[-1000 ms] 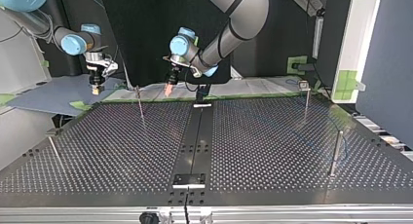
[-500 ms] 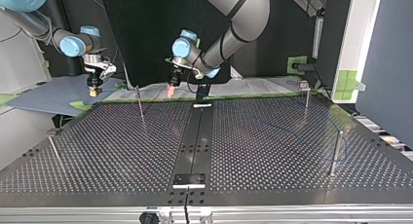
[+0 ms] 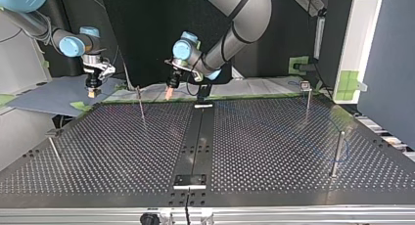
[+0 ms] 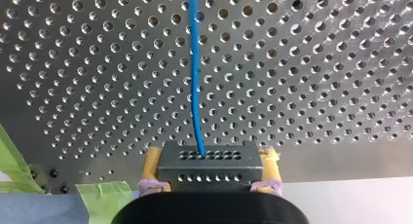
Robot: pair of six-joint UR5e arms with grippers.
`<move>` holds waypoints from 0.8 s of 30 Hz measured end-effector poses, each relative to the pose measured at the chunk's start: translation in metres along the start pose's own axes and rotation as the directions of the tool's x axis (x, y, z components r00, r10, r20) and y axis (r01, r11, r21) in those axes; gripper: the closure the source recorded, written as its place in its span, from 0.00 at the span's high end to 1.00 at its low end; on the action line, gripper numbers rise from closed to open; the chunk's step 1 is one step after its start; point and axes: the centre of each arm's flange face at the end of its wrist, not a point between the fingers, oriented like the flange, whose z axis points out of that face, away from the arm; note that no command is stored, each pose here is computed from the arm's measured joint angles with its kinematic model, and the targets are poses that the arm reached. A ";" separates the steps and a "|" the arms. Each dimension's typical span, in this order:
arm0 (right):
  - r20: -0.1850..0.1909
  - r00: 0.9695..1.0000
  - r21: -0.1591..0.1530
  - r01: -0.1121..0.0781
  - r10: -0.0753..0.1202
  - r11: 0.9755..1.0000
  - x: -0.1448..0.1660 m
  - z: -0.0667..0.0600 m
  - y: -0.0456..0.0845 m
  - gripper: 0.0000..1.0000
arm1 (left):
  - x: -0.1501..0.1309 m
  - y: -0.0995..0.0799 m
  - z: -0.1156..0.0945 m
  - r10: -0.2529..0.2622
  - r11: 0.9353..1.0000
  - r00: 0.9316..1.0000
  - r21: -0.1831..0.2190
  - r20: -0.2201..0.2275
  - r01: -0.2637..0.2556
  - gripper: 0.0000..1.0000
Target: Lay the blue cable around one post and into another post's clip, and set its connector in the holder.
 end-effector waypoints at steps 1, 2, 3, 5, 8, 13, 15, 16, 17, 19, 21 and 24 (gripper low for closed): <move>0.000 1.000 0.000 0.000 0.000 1.000 0.000 0.000 0.000 0.01 | 0.000 -0.001 0.000 0.001 1.000 1.000 0.005 -0.004 -0.001 0.62; 0.001 1.000 0.001 0.000 0.000 1.000 0.000 0.000 0.000 0.01 | 0.001 -0.002 -0.001 0.003 1.000 1.000 0.010 -0.010 -0.003 0.86; 0.001 1.000 0.001 0.000 0.000 1.000 -0.001 0.000 0.000 0.01 | 0.001 -0.003 -0.001 0.005 1.000 1.000 0.012 -0.015 -0.005 0.86; 0.002 1.000 0.001 -0.001 0.001 1.000 -0.001 0.000 0.000 0.01 | 0.003 -0.003 -0.003 0.016 1.000 0.999 0.014 -0.029 -0.016 1.00; 0.006 1.000 0.001 -0.002 0.001 1.000 -0.003 -0.001 0.000 0.01 | 0.005 -0.005 -0.007 0.046 0.999 0.997 0.012 -0.054 -0.046 1.00; 0.013 1.000 0.001 -0.003 0.003 1.000 -0.006 -0.002 0.000 0.01 | 0.008 -0.009 -0.013 0.106 0.994 0.989 0.016 -0.100 -0.105 1.00; 0.015 1.000 0.001 -0.004 0.004 1.000 -0.007 -0.002 0.000 0.01 | 0.010 -0.010 -0.015 0.131 0.991 0.985 0.021 -0.115 -0.129 1.00; 0.016 1.000 0.001 -0.004 0.004 1.000 -0.007 -0.002 0.000 0.01 | 0.010 -0.011 -0.016 0.141 0.990 0.983 0.023 -0.119 -0.139 1.00; 0.017 1.000 0.002 -0.004 0.004 1.000 -0.008 -0.002 0.000 0.01 | 0.010 -0.012 -0.017 0.154 0.988 0.980 0.027 -0.123 -0.152 1.00; 0.017 1.000 0.002 -0.004 0.004 1.000 -0.008 -0.002 0.000 0.01 | 0.010 -0.015 -0.018 0.173 0.985 0.977 0.033 -0.124 -0.170 1.00; 0.018 1.000 0.002 -0.004 0.004 1.000 -0.008 -0.002 0.000 0.01 | 0.007 -0.019 -0.018 0.194 0.981 0.974 0.040 -0.121 -0.191 1.00; 0.019 1.000 0.002 -0.004 0.004 1.000 -0.009 -0.002 0.000 0.01 | 0.002 -0.027 -0.018 0.225 0.974 0.968 0.051 -0.111 -0.220 1.00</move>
